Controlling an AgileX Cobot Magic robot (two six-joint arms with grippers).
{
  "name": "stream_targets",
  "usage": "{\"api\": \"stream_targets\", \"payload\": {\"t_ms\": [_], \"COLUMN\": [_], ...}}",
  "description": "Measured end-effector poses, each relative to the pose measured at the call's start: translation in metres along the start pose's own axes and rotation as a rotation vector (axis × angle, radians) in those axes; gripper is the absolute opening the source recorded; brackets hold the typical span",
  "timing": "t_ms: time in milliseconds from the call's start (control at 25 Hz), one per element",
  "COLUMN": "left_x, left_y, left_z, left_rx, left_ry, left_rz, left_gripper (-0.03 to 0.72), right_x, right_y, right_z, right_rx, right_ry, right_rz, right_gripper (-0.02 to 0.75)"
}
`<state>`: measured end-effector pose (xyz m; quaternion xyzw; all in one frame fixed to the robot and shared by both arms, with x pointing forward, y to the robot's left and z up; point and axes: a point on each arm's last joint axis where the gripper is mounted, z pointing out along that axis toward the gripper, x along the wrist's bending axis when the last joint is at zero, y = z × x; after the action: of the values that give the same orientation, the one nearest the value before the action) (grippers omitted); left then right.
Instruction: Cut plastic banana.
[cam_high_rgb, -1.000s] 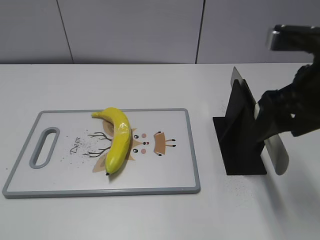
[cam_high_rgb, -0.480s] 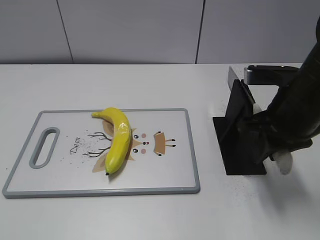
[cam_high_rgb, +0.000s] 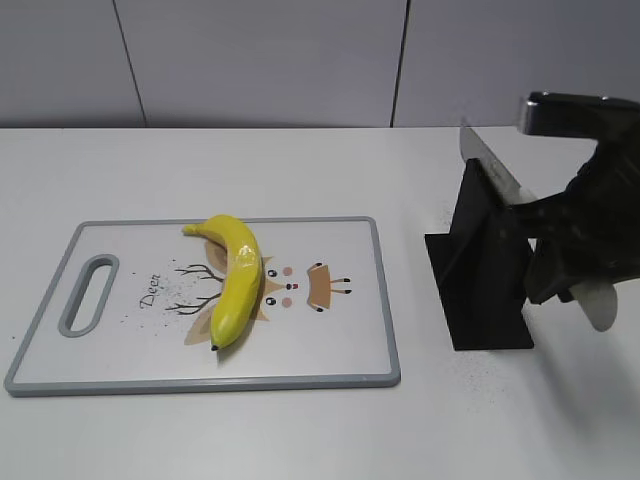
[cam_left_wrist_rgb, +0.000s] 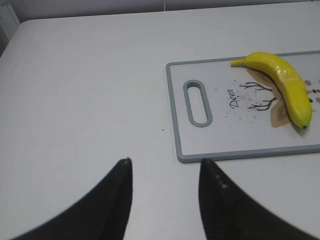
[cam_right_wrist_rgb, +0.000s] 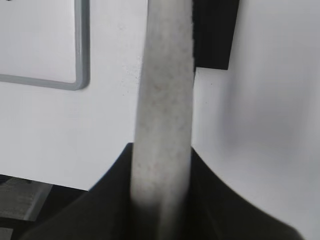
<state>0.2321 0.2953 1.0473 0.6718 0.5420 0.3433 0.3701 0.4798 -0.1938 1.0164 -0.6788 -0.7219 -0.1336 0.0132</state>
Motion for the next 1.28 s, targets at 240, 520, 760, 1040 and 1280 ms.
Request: {"api": "stream_targets", "payload": {"t_ms": [240, 520, 760, 1040, 1280], "left_x": [0.0, 0.0, 0.003, 0.012, 0.015], "left_y": [0.0, 0.0, 0.022, 0.079, 0.138], "left_z": [0.0, 0.0, 0.001, 0.04, 0.094], "left_rx": [0.0, -0.001, -0.041, -0.024, 0.042], "left_ry": [0.0, 0.002, 0.011, 0.01, -0.081], "left_rz": [0.0, 0.001, -0.001, 0.035, 0.16], "left_gripper": [0.413, 0.412, 0.491, 0.586, 0.586], "right_x": [0.003, 0.005, 0.01, 0.022, 0.047], "right_y": [-0.012, -0.006, 0.015, 0.047, 0.078], "right_z": [-0.04, -0.077, -0.097, -0.074, -0.049], "right_rx": [-0.141, -0.291, -0.496, -0.447, -0.368], "right_ry": [0.035, 0.023, -0.012, -0.037, 0.109], "right_rz": [-0.058, -0.115, -0.273, -0.59, -0.843], "right_gripper": [0.166, 0.166, 0.166, 0.166, 0.166]}}
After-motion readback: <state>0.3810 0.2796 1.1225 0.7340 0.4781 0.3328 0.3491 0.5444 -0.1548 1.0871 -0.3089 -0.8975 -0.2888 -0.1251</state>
